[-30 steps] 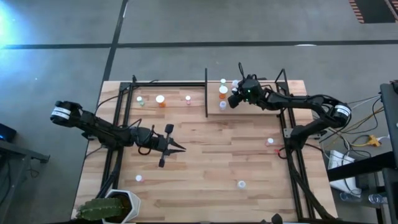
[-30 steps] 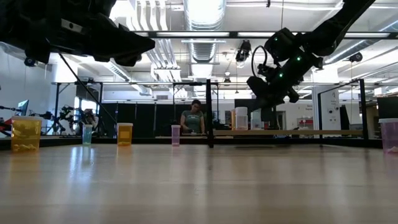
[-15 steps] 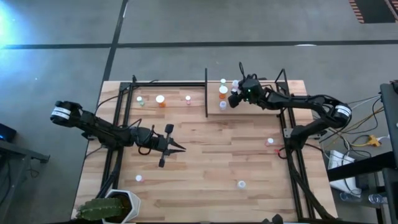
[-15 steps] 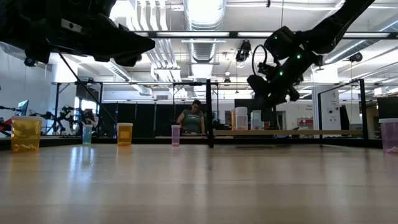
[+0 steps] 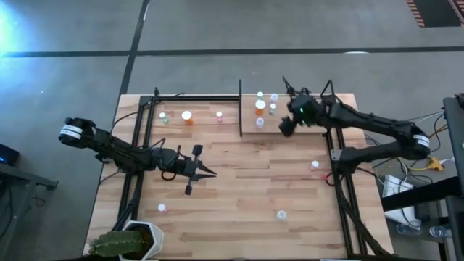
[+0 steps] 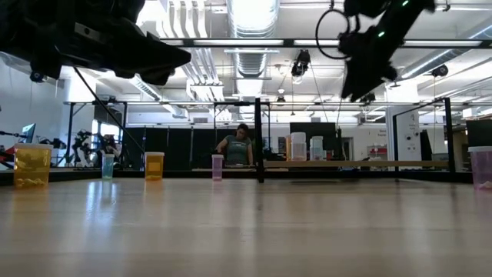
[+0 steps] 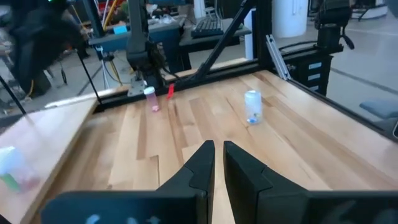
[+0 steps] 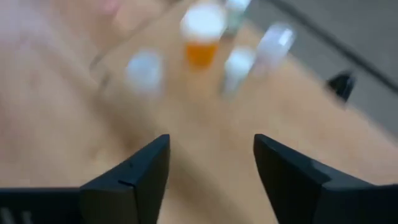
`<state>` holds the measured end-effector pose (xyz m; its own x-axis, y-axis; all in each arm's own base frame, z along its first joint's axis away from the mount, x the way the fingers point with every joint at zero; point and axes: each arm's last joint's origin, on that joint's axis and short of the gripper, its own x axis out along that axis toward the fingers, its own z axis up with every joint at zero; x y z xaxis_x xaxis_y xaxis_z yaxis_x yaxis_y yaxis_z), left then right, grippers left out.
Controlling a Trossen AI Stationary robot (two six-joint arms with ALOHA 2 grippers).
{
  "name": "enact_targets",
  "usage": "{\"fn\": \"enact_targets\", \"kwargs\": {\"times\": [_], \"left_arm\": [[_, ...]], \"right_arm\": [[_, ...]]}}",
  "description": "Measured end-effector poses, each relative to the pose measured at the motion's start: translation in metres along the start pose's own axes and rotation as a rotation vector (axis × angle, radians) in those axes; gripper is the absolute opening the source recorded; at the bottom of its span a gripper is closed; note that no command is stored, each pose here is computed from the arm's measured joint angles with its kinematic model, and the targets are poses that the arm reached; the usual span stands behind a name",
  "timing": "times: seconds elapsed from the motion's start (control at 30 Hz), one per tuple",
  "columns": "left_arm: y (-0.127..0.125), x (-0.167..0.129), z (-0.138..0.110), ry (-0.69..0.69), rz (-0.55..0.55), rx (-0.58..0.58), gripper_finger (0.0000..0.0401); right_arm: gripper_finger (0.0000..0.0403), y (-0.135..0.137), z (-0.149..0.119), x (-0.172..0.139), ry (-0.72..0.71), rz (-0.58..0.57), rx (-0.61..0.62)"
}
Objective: Pick and place medicine bottles onto shelf by color
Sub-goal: Put the middle pink pill bottle on the shelf
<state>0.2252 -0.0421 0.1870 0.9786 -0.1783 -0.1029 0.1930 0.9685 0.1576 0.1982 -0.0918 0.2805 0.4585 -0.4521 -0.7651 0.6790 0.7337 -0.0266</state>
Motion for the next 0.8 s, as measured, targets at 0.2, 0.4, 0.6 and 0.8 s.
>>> {"fn": "enact_targets", "kwargs": {"times": [0.2,0.4,0.6,0.8], "left_arm": [[-0.001,0.0,-0.004,0.044,-0.006,-0.045,0.0015],[-0.001,0.0,-0.004,0.04,-0.009,-0.047,0.0015],[-0.001,0.0,-0.004,0.04,-0.009,-0.048,0.0015],[-0.001,0.0,-0.005,0.047,-0.01,-0.049,0.0015]], "right_arm": [[0.0136,0.029,-0.053,-0.038,0.169,0.026,-0.042],[0.0057,0.051,-0.093,-0.061,0.269,0.04,-0.066],[0.0078,0.064,-0.125,-0.07,0.36,-0.012,-0.079],[0.0163,0.076,-0.141,-0.072,0.427,-0.057,-0.011]]}}
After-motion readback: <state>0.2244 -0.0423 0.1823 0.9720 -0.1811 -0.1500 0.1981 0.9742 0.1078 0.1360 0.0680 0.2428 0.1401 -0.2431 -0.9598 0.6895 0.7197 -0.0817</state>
